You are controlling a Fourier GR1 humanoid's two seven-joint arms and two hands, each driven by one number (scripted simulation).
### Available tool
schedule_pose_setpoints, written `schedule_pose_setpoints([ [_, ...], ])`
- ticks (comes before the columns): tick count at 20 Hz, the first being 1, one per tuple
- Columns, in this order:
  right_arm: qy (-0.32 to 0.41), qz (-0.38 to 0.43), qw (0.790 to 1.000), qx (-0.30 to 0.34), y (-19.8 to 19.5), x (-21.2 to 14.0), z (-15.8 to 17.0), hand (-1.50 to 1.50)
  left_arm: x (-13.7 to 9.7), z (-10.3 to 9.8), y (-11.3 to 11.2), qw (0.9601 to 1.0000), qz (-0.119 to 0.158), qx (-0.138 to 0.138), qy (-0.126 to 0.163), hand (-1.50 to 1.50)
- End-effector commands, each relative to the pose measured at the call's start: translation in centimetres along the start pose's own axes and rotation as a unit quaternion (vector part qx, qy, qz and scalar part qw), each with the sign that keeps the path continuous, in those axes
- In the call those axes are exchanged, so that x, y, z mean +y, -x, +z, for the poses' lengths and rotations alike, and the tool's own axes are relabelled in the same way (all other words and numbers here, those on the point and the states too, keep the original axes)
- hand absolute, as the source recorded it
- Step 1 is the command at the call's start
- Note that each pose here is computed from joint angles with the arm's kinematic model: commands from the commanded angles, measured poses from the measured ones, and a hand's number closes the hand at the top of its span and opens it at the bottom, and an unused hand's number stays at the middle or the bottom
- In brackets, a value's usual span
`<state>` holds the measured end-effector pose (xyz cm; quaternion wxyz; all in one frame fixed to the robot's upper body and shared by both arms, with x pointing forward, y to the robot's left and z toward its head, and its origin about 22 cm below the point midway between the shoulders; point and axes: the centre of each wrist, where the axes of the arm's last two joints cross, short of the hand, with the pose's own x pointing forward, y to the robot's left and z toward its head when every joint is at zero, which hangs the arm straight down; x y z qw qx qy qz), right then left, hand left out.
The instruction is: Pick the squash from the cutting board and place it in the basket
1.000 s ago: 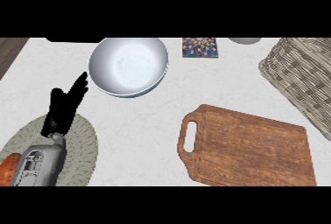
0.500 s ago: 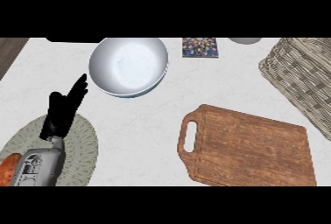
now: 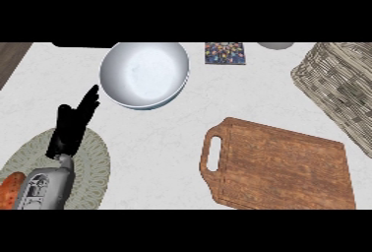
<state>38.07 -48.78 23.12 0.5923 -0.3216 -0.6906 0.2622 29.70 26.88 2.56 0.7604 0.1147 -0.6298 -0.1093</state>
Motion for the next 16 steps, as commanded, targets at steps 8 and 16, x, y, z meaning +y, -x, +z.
schedule_pose_setpoints([
  [8,0.134,-0.099,0.983,0.079,2.8,-7.4,5.3,-1.5,-0.1,0.0,-0.1,0.9999,0.001,-0.01,-0.003,0.0],
  [16,0.158,-0.125,0.975,0.095,6.1,-11.6,12.0,-1.5,-0.4,-0.1,-0.8,0.9999,0.006,-0.011,-0.001,0.0],
])
